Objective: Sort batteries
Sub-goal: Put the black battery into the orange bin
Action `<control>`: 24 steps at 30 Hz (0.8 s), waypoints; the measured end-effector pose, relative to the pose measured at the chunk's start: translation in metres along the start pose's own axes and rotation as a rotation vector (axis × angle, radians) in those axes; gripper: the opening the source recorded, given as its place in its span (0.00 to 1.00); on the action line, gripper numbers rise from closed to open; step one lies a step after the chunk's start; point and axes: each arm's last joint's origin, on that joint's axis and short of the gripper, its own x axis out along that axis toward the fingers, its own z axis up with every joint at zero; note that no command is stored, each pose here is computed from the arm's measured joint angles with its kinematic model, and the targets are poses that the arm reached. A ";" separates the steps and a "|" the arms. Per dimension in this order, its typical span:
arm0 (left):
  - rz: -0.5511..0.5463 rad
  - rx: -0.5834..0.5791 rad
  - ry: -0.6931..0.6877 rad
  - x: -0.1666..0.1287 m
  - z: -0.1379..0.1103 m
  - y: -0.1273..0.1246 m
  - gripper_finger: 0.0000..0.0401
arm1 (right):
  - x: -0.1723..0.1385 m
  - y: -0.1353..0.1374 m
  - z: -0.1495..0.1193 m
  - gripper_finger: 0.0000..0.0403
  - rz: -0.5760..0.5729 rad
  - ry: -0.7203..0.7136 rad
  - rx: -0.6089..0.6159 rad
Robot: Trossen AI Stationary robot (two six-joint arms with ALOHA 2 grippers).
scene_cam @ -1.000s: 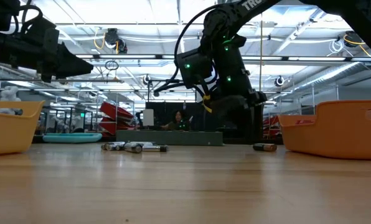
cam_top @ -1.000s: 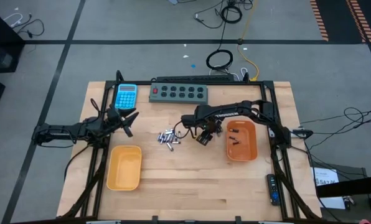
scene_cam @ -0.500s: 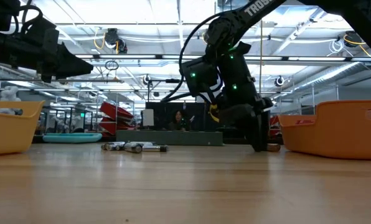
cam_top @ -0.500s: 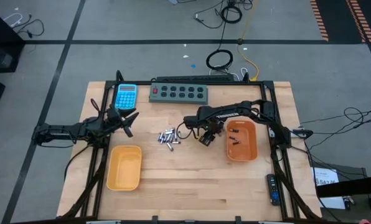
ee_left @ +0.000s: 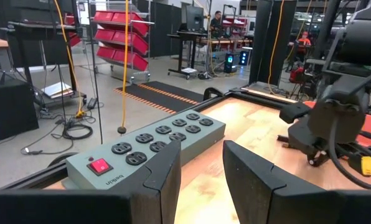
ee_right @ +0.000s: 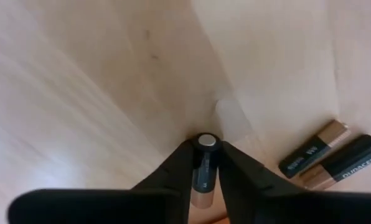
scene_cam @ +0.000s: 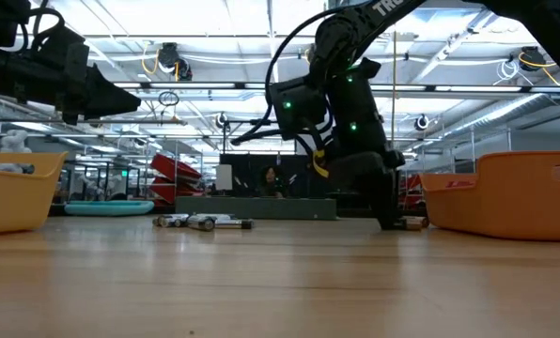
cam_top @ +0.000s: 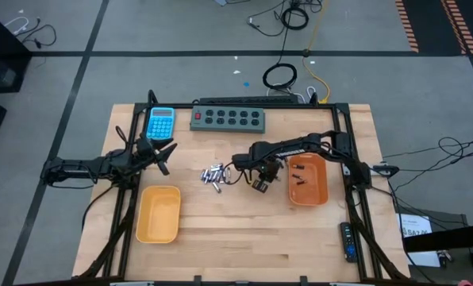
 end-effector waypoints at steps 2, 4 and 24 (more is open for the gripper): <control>0.000 -0.001 0.000 0.000 0.000 0.000 0.32 | 0.000 0.001 0.000 0.12 -0.011 -0.006 -0.012; 0.000 -0.002 0.000 0.000 0.000 0.000 0.32 | 0.000 0.001 -0.001 0.13 -0.018 -0.009 -0.032; 0.001 0.007 0.008 0.000 -0.001 0.000 0.32 | -0.075 -0.011 -0.032 0.05 -0.121 -0.214 -0.148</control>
